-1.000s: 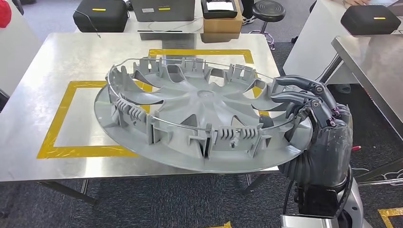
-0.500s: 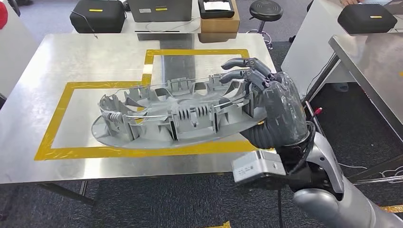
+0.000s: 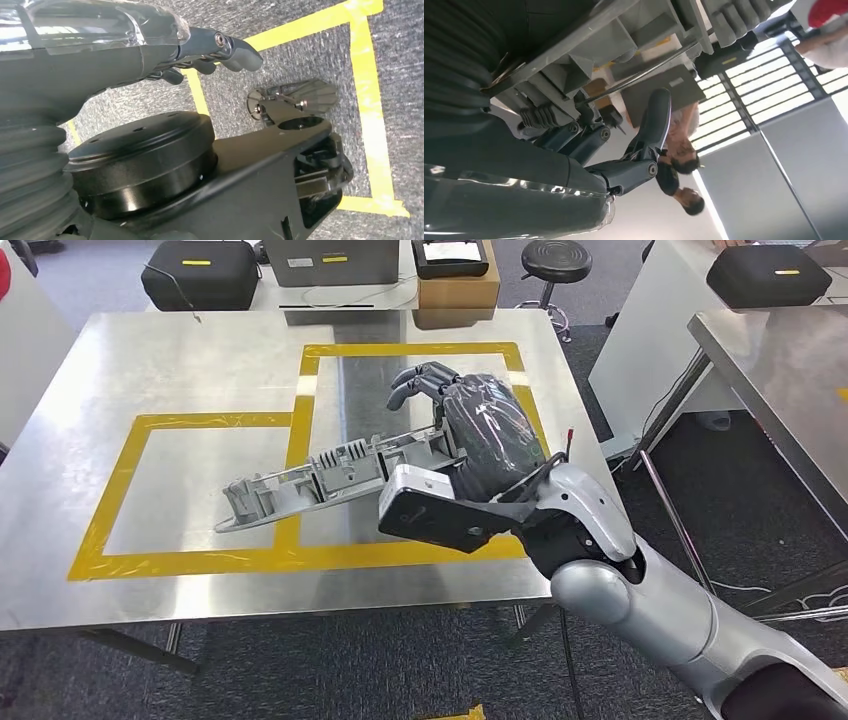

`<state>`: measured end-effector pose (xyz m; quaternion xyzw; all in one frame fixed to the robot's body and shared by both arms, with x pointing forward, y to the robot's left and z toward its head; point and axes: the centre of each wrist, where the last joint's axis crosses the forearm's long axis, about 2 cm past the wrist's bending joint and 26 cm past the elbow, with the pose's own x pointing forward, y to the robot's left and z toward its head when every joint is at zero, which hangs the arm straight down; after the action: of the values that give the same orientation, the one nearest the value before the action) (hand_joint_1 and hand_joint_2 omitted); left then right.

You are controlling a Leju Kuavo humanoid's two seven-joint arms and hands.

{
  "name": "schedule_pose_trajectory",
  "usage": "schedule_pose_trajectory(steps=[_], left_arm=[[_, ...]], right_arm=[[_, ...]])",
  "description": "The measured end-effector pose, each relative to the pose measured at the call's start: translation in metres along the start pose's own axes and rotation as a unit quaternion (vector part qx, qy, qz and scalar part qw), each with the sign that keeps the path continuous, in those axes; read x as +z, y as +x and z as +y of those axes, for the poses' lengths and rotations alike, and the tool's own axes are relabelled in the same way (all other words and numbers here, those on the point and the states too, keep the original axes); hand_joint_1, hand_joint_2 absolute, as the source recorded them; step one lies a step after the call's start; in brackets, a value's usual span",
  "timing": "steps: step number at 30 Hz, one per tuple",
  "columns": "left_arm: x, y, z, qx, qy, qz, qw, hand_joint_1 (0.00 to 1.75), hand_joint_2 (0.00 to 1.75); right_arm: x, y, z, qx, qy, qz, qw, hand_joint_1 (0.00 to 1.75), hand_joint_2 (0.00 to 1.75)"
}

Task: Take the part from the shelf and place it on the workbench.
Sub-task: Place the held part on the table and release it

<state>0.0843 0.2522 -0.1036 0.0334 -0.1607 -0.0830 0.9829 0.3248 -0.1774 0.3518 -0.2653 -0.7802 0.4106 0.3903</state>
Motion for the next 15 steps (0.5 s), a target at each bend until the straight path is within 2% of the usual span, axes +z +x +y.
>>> schedule_pose_trajectory(steps=[7, 15], left_arm=[[0.000, -0.002, 0.004, -0.011, -0.005, 0.025, 1.000, 0.00, 1.75], [-0.001, -0.001, 0.008, -0.019, -0.003, 0.020, 1.000, 0.00, 1.75]], right_arm=[[-0.028, -0.025, 0.023, 0.036, 0.041, 0.062, 0.997, 1.75, 1.75], [-0.056, -0.053, 0.032, 0.100, 0.052, 0.123, 0.986, 1.75, 1.75]])
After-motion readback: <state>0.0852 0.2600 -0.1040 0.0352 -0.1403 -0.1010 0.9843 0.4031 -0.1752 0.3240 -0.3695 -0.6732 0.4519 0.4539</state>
